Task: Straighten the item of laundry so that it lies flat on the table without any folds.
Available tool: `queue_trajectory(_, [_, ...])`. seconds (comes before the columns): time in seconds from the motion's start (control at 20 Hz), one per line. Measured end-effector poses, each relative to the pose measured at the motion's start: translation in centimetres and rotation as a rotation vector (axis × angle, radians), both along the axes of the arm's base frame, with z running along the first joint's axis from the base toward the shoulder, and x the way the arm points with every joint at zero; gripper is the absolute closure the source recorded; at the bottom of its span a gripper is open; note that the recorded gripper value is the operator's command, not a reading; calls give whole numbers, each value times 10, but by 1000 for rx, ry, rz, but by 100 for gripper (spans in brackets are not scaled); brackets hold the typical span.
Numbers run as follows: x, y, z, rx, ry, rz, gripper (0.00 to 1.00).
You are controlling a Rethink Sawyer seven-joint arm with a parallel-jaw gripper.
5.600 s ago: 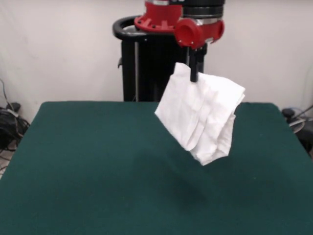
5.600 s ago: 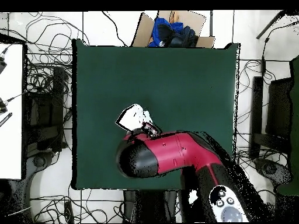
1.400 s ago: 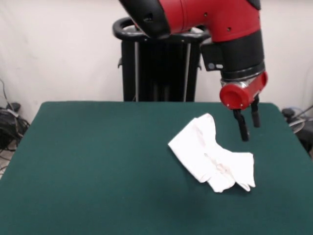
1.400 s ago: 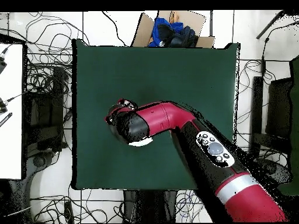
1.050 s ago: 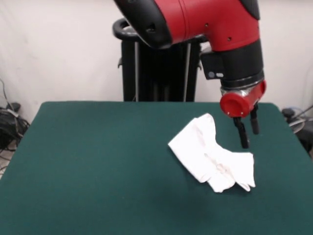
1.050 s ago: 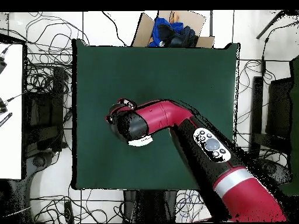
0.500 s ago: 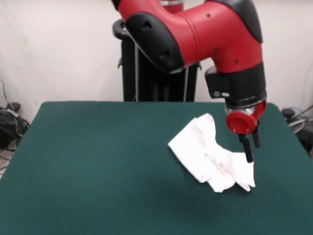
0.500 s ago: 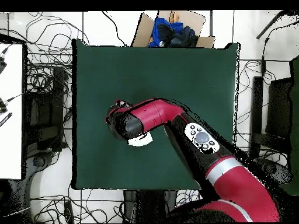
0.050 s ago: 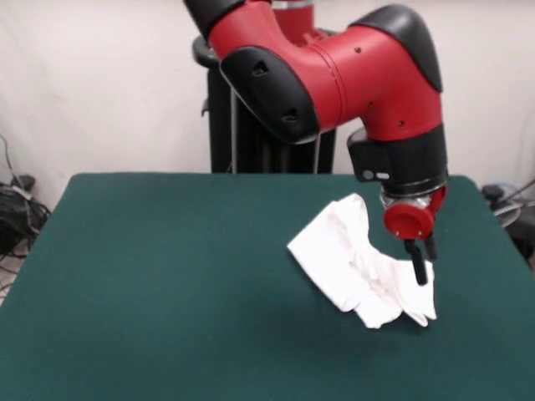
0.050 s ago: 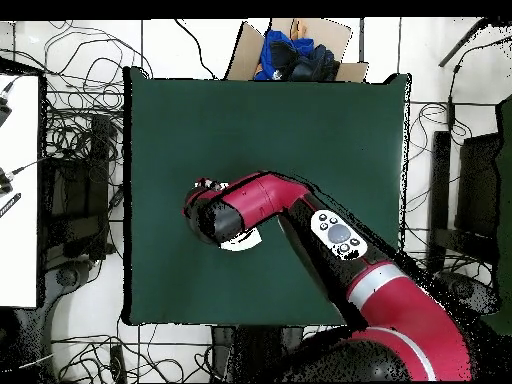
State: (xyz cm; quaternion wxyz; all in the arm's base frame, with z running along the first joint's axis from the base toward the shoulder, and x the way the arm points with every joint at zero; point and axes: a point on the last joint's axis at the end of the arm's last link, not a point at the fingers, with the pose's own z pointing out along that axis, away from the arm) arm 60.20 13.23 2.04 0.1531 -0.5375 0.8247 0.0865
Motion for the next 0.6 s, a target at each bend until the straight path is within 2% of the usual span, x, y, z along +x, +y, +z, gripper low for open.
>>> queue_trajectory(0.3, [-1, -2, -4, -10, -33, 27, 0])
queue_trajectory(0.6, [4, 1, -9, 10, -127, 54, 0])
